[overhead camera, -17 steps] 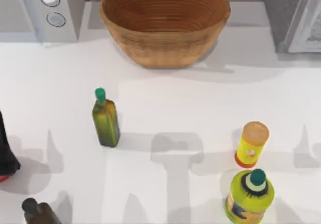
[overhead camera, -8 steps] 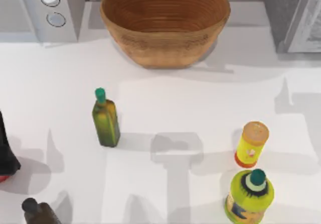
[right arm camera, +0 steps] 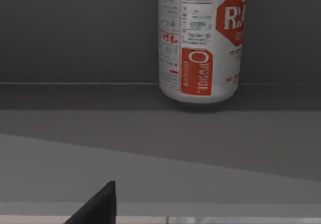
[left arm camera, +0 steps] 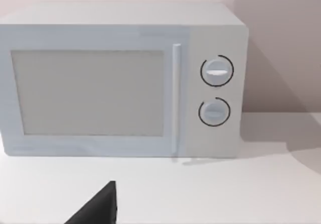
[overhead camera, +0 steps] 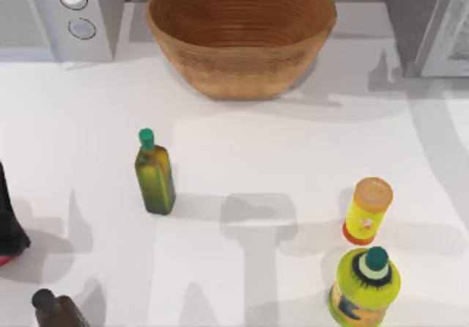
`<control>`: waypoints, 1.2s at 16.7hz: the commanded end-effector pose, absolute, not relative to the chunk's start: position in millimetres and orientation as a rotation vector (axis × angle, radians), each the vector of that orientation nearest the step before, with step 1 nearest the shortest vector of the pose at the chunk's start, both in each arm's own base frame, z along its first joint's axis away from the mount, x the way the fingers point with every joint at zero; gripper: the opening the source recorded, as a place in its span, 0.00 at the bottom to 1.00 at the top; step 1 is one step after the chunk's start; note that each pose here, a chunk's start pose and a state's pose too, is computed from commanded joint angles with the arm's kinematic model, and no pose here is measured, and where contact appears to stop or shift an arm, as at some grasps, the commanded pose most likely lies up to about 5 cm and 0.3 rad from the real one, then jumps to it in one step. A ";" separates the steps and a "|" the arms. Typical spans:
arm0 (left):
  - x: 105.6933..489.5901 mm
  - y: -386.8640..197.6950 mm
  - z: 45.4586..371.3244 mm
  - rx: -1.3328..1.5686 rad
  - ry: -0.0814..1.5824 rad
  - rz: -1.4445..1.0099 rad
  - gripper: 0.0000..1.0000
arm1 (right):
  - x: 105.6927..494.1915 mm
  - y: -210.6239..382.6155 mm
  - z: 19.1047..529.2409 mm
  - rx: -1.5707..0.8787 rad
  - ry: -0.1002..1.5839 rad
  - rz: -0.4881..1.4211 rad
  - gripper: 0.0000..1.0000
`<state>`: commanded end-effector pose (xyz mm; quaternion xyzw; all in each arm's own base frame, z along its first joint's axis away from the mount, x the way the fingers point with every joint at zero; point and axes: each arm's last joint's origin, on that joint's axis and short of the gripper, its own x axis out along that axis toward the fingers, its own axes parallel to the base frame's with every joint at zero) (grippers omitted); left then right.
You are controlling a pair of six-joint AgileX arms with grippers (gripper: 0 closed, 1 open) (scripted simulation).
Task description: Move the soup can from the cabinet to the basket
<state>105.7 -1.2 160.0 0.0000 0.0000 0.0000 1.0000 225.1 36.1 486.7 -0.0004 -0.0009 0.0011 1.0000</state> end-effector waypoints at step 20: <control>105.7 -1.2 160.0 0.000 0.000 0.000 1.00 | 350.0 44.6 507.3 0.000 -0.004 -0.015 1.00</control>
